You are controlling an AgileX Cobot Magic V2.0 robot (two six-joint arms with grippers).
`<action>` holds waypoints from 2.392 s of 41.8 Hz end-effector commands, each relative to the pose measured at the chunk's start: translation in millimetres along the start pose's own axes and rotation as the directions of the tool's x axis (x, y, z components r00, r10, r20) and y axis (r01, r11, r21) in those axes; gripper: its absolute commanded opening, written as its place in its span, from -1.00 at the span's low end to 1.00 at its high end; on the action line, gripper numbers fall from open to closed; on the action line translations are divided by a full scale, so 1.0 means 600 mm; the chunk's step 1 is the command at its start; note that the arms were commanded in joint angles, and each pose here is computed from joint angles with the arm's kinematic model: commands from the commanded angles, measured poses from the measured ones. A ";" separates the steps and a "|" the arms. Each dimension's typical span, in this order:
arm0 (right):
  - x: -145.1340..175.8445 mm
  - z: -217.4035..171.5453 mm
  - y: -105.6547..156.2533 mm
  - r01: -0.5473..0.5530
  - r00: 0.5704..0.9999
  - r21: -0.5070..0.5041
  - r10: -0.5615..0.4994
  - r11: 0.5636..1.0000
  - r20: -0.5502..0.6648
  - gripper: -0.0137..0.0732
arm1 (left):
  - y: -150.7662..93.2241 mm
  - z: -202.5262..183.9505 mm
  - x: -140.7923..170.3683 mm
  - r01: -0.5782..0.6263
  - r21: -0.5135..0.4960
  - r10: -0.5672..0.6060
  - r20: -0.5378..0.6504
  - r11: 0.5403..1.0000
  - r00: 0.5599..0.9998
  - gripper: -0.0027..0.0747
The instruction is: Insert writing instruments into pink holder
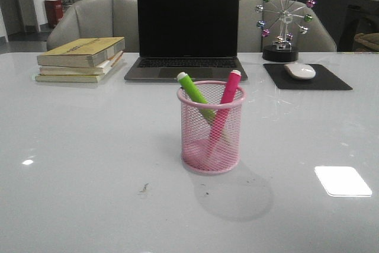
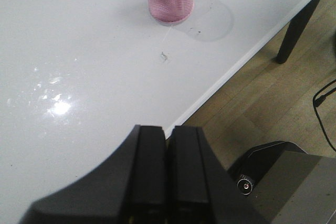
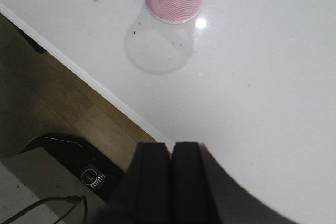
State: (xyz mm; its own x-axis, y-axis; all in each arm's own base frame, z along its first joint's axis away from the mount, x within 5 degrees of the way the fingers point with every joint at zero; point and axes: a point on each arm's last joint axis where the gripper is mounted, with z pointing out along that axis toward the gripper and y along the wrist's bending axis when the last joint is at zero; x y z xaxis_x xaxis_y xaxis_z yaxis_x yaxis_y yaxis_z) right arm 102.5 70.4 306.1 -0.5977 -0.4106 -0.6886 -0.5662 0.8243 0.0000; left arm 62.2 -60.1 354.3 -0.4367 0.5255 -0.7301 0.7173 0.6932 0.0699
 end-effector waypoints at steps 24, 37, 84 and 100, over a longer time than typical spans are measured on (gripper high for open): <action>-0.018 -0.010 -0.003 0.006 0.996 0.014 -0.008 1.000 0.087 -0.53 | 0.020 -0.007 0.089 0.152 -0.325 0.022 0.475 0.933 0.880 -0.67; -0.018 -0.010 -0.003 0.006 0.996 0.014 -0.008 1.000 0.087 -0.53 | 0.029 0.072 0.198 0.382 -0.509 0.060 0.656 0.771 0.753 -0.67; -0.017 -0.010 -0.003 0.006 0.997 0.014 -0.008 1.000 0.083 -0.53 | 0.038 0.104 0.225 0.490 -0.450 0.028 0.757 0.747 0.653 -0.67; -0.017 -0.010 -0.003 0.006 0.997 0.014 -0.008 1.000 0.083 -0.53 | 0.038 0.104 0.225 0.490 -0.450 0.028 0.757 0.747 0.653 -0.67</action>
State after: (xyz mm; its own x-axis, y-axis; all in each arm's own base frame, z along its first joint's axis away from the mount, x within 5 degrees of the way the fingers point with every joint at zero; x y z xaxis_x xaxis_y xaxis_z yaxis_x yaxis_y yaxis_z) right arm 102.5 70.4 304.4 -0.5997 -0.4120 -0.6860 -0.5662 0.8243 0.0000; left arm 56.1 -4.0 207.5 0.0401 0.0053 -0.9992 0.0718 0.9974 0.0081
